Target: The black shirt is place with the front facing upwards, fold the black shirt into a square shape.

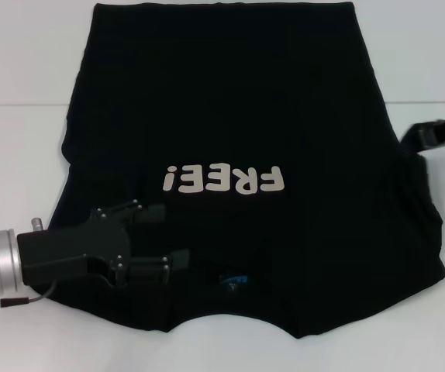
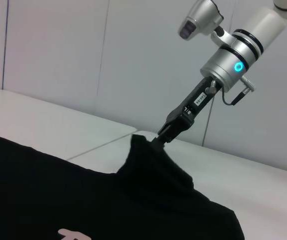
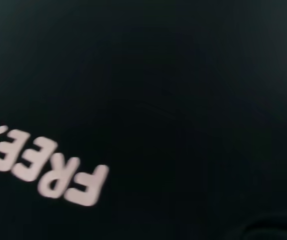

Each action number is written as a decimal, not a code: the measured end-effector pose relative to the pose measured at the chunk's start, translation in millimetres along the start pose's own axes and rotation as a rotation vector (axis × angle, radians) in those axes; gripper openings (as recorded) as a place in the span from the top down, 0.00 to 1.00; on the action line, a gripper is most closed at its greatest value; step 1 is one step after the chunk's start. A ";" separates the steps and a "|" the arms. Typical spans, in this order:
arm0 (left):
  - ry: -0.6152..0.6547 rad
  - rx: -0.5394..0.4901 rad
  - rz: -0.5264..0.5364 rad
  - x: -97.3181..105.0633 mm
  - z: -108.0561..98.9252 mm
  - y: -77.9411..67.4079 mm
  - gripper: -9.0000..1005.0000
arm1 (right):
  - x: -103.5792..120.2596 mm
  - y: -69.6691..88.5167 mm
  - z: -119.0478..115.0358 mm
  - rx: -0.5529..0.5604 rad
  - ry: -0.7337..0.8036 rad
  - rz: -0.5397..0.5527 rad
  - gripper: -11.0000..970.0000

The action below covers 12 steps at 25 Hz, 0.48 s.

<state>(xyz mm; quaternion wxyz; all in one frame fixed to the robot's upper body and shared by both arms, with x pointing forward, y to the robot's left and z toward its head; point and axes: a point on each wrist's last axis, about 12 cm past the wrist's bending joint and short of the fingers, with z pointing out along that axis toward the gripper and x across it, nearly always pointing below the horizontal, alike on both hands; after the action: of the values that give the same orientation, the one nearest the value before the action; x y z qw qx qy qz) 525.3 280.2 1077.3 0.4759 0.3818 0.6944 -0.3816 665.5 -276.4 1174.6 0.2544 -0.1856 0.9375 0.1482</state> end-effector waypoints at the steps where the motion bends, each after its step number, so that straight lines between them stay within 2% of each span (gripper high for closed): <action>1: 0.000 0.000 0.000 -0.1 -0.2 0.2 0.08 | -2.2 6.6 3.4 -0.010 0.006 -0.015 0.95; 7: -0.001 0.001 -0.012 0.3 -0.2 -0.1 0.08 | -8.8 38.3 19.1 -0.065 0.057 -0.067 0.89; 10: -0.012 -0.012 -0.029 0.2 -2.0 1.0 0.08 | -7.8 43.3 22.0 -0.113 0.050 -0.031 0.86; 12: -0.033 -0.037 -0.050 -0.1 -5.4 2.8 0.08 | -3.6 40.6 21.6 -0.176 0.007 0.017 0.83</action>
<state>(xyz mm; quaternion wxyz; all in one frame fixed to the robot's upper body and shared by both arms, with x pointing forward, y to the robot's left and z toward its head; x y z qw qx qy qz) 525.9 286.2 1078.3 0.4845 0.3490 0.7029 -0.3866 660.3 -231.4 1166.1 0.2325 -0.1996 0.9233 0.2316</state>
